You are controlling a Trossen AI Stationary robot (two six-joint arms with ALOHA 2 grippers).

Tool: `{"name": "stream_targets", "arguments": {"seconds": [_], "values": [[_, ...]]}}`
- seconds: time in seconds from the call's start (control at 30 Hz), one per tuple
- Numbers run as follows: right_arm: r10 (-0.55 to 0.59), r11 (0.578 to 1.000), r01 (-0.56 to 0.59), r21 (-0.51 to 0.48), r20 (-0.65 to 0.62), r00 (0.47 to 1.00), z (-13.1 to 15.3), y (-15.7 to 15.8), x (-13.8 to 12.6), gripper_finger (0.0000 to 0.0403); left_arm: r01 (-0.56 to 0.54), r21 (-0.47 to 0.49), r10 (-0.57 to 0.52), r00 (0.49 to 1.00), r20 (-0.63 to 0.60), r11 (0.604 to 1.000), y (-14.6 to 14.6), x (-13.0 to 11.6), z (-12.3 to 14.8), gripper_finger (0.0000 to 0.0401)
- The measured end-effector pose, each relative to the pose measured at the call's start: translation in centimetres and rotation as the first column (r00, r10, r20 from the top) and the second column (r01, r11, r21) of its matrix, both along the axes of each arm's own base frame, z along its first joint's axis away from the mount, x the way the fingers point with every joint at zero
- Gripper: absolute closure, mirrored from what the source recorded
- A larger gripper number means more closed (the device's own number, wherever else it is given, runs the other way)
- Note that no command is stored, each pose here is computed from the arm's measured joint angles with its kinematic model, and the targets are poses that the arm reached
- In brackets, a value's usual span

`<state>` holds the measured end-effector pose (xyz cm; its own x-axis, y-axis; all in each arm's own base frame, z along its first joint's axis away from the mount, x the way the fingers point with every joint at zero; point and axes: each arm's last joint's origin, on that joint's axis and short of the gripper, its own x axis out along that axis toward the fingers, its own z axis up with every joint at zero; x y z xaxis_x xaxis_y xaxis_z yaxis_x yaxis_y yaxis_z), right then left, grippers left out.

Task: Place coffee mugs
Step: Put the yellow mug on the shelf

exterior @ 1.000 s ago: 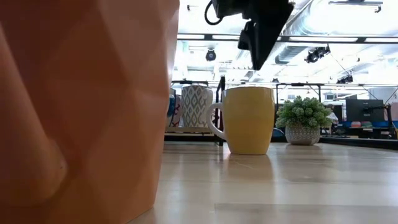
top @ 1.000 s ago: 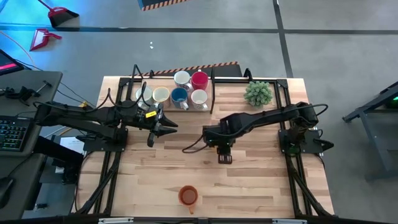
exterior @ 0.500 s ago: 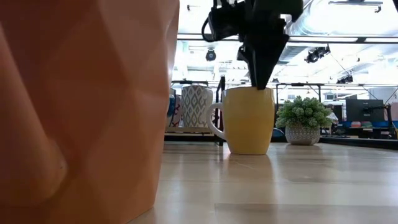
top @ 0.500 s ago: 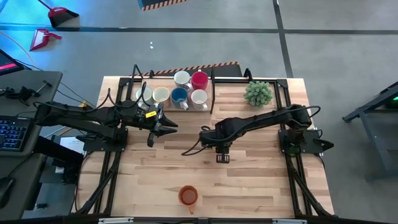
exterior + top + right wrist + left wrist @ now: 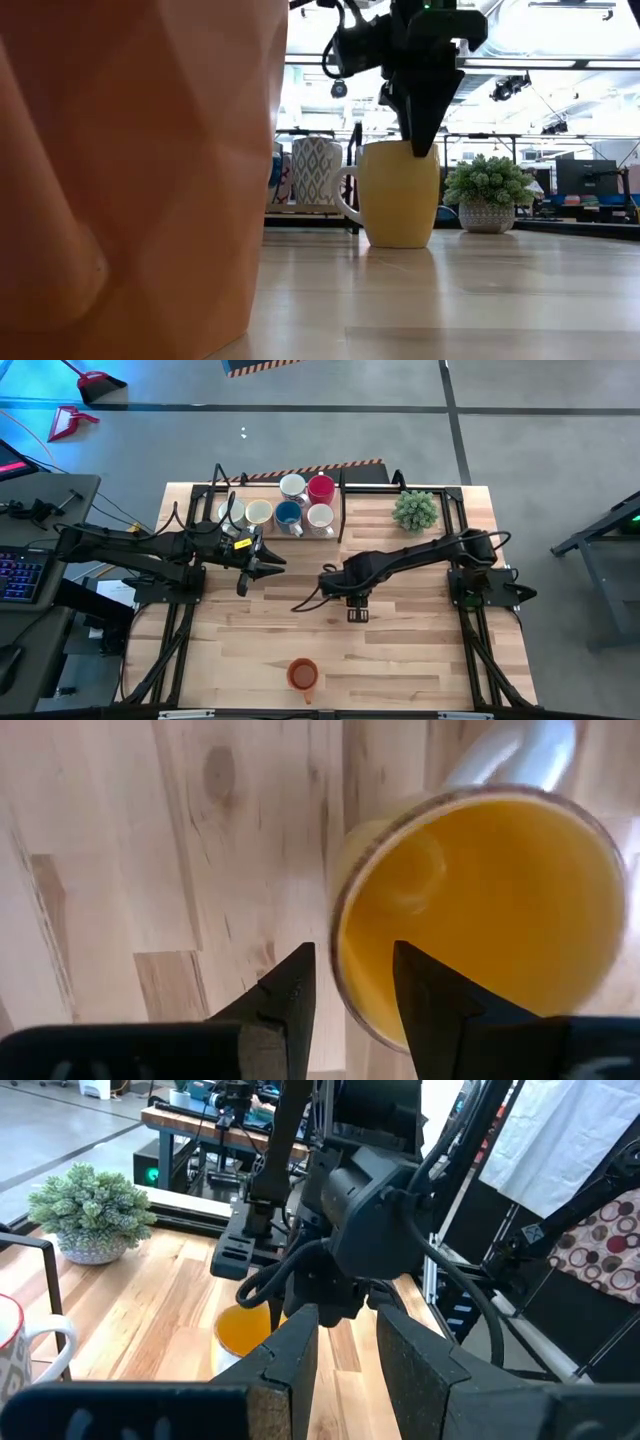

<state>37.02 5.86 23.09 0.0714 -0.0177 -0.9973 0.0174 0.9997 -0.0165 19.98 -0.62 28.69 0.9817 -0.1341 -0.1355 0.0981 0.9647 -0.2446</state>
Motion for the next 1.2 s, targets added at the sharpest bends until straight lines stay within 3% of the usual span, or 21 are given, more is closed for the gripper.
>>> {"name": "stream_targets", "arguments": {"seconds": [0.33, 0.6, 0.73, 0.9, 1.2], "values": [[-0.002, 1.0, 0.002, 0.008, -0.053, 0.999, -2.7, 0.2, 1.1, 0.0293, 0.0, 0.0, 0.0, 1.0, 0.001, 1.0, 0.0, 0.0, 0.0, 0.0308], [-0.007, 1.0, 0.007, 0.0, -0.035, 0.999, -3.3, 0.3, 1.5, 0.0294, 0.0, 0.0, 0.0, 1.0, 0.001, 1.0, 0.0, 0.0, 0.0, 0.0308], [-0.036, 0.999, 0.036, 0.029, -0.01, 0.999, -3.3, 0.4, 1.8, 0.0322, 0.0, 0.0, 0.0, 1.0, 0.001, 1.0, 0.0, 0.0, 0.0, 0.0308], [-0.095, 0.995, 0.095, 0.04, 0.003, 0.995, -3.3, 0.4, 2.0, 0.0394, 0.0, 0.0, 0.0, 1.0, 0.0, 1.0, 0.0, 0.0, 0.0, 0.0308], [-0.306, 0.95, 0.305, 0.065, 0.008, 0.952, -3.3, 0.1, 2.2, 0.0401, 0.0, 0.0, 0.0, 1.0, 0.0, 1.0, 0.0, 0.0, 0.0, 0.0308]]}}
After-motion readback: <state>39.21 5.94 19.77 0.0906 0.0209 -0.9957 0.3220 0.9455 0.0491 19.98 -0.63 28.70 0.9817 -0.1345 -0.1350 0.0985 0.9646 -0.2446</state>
